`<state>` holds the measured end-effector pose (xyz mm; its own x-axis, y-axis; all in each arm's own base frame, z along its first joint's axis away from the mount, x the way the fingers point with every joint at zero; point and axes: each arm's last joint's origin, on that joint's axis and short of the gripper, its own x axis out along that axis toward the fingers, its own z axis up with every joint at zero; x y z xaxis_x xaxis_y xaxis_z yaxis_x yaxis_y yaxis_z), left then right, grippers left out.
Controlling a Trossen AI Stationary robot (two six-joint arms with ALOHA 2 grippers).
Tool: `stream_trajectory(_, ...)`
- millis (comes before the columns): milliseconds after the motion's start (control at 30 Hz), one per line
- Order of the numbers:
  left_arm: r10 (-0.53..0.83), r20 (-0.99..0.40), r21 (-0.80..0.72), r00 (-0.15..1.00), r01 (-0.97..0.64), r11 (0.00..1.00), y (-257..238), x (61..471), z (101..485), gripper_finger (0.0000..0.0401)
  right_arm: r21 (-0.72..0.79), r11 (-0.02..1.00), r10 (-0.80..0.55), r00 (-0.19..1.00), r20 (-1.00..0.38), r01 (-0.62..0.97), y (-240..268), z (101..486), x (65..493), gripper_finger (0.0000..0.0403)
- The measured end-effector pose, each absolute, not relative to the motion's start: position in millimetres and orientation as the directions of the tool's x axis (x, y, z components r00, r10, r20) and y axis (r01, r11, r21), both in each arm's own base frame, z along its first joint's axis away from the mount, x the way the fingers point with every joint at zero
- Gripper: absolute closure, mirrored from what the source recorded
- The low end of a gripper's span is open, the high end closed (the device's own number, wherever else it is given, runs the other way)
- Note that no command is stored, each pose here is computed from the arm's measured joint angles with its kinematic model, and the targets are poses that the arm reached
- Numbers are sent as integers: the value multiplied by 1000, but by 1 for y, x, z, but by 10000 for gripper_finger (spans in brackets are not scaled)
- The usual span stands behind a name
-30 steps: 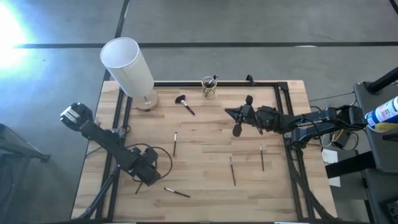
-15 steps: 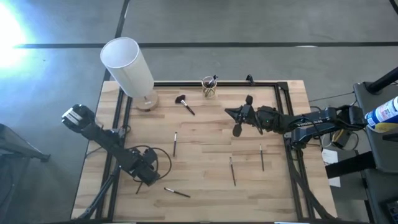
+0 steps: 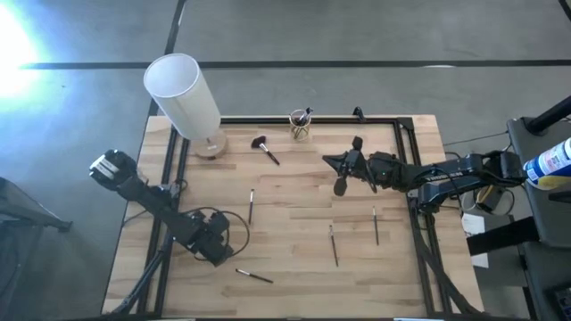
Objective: Put items in baskets/containers
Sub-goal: Put the liner brush into the gold container
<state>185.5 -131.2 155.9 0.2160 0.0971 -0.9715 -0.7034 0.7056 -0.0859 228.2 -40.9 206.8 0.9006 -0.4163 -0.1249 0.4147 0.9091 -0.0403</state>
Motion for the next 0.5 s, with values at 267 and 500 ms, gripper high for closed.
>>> stream_trajectory(267,130,-911,-161,391,-628,761,-120,194,192,401,-40,909,-417,900,-124,415,-41,207,228,394)
stream_trajectory(500,88,-974,-38,210,-533,845,-120,184,183,380,-44,909,-417,900,-125,415,-41,207,228,394)
